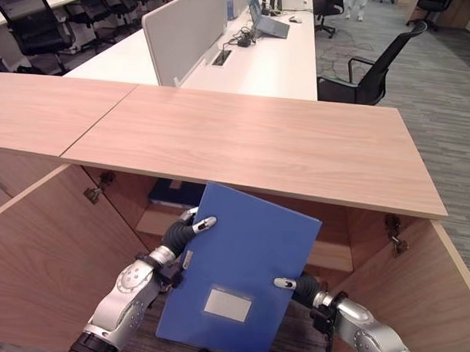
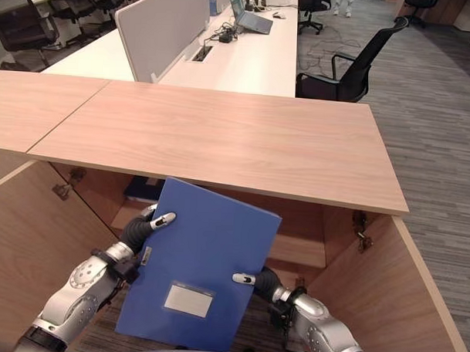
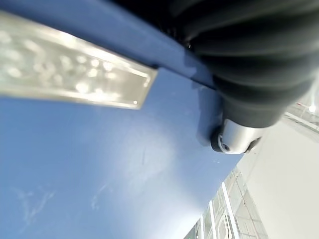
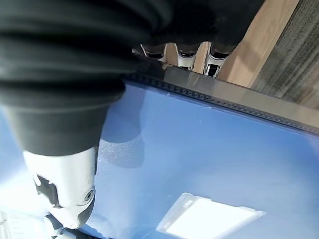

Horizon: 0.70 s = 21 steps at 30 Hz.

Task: Put the empty folder in the office cabinet

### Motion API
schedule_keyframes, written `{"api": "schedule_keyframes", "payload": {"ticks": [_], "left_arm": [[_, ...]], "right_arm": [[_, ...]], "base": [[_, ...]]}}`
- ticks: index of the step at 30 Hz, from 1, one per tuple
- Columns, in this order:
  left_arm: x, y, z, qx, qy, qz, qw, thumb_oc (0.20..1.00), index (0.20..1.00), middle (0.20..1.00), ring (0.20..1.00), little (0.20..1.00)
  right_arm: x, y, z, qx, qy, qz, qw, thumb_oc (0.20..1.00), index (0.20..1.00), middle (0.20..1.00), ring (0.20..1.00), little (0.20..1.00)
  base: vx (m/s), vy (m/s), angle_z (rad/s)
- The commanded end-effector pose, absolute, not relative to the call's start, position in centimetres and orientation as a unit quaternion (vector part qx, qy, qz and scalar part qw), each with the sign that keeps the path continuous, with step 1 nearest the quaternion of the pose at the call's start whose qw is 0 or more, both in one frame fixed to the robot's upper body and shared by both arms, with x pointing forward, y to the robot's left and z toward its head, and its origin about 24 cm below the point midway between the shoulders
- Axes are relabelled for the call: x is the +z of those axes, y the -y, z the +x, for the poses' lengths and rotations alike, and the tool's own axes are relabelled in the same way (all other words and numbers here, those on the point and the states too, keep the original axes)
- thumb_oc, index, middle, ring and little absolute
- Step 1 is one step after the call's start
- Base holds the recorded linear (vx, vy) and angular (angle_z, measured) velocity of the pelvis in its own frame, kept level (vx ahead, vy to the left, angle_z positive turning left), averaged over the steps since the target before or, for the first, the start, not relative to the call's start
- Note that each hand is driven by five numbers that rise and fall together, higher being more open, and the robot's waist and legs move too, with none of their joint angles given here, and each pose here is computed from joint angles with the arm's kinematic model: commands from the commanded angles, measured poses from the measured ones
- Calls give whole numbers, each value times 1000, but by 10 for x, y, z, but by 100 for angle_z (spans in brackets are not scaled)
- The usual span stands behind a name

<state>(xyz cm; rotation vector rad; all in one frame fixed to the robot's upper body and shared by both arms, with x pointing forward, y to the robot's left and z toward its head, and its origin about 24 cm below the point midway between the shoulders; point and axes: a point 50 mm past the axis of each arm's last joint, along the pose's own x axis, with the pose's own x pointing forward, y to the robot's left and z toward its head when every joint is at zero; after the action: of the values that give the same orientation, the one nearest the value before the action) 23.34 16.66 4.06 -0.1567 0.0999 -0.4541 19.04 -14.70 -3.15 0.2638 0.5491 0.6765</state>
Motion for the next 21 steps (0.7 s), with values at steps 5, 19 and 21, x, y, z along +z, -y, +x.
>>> {"api": "schedule_keyframes", "payload": {"ticks": [5,19,21], "left_arm": [[73,-94,247,-368,25,-130,920,200,200,200,200,200],[39,-77,241,-399,-72,-170,898,1000,1000,1000,1000,1000],[23,-90,235,-401,-106,-149,898,1000,1000,1000,1000,1000]], "right_arm": [[-14,84,204,419,-214,176,865,542,542,542,542,542],[-48,96,187,332,-286,275,856,200,200,200,200,200],[-57,112,184,301,-298,270,865,200,200,200,200,200]], "base": [[0,0,0],[0,0,0],[0,0,0]]}}
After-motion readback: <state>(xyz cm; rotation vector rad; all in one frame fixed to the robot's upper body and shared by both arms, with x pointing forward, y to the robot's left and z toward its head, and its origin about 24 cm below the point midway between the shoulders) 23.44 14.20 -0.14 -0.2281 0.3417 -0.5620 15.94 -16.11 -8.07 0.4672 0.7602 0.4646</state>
